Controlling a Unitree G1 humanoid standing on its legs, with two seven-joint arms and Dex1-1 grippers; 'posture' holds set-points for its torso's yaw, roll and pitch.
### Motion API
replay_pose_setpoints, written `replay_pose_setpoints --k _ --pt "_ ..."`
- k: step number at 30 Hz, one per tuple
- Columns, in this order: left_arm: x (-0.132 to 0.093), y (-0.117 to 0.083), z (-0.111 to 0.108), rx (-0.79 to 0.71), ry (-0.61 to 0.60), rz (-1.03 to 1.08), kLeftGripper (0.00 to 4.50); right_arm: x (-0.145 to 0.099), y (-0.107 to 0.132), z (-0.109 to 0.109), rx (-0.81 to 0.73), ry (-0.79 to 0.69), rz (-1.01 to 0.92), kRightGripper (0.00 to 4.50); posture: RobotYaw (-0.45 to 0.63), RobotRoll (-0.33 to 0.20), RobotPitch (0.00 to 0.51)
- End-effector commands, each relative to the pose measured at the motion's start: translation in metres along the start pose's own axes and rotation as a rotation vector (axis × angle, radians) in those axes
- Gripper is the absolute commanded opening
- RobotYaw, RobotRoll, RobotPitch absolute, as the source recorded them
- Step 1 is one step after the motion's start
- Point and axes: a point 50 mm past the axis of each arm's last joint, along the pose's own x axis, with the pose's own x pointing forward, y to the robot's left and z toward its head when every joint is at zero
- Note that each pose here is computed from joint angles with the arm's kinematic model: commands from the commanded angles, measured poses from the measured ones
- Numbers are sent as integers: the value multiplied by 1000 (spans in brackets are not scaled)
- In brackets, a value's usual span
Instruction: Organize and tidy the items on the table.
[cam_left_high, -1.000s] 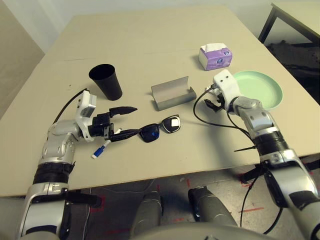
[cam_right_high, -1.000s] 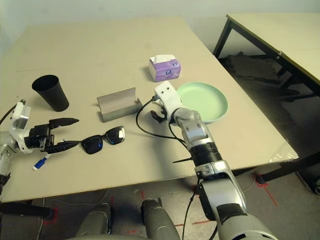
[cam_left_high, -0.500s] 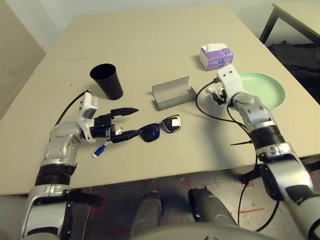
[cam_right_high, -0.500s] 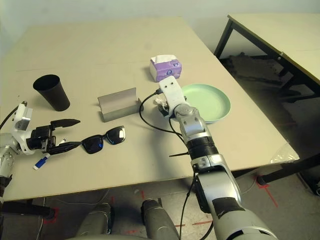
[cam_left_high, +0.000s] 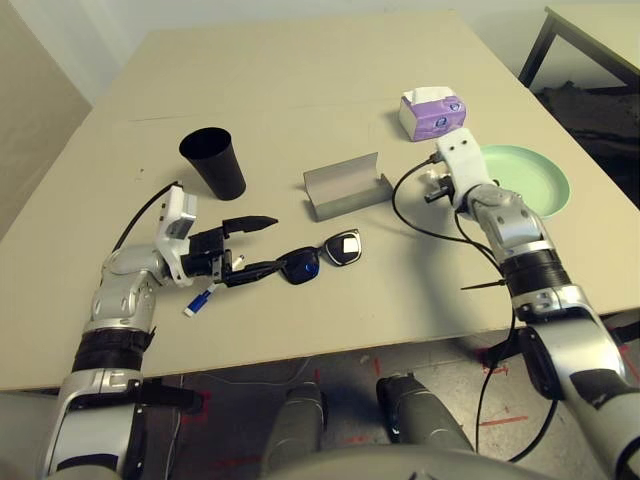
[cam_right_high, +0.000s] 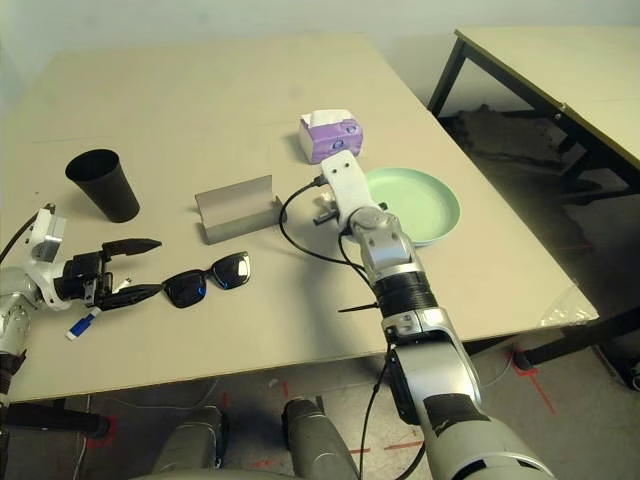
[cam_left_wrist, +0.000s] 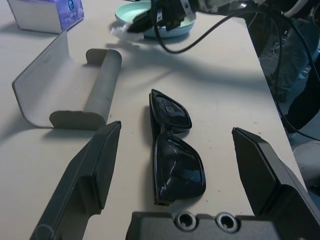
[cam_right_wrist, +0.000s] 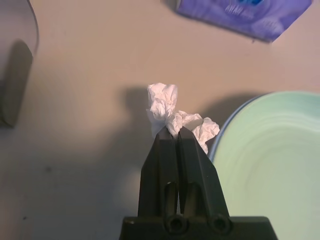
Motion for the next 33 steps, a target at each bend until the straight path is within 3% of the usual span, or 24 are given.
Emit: replay_pose_setpoints --k 1,5,9,21,33 --pt "1 0 -3 -1 12 -11 4500 -10 -7 19 19 -43 -3 31 -58 0 107" --pt "1 1 -4 -1 15 -16 4500 -23 -13 34 20 -72 -12 31 -63 0 105" --pt "4 1 -6 -1 13 -22 4500 -31 -19 35 22 -67 -36 31 -66 0 101" --pt "10 3 -6 -1 5 -40 4500 -50 -67 5 29 33 -184 31 -84 0 99" --pt "12 4 -5 -1 2 -42 4500 -52 -75 -1 34 55 -210 31 -86 0 101"
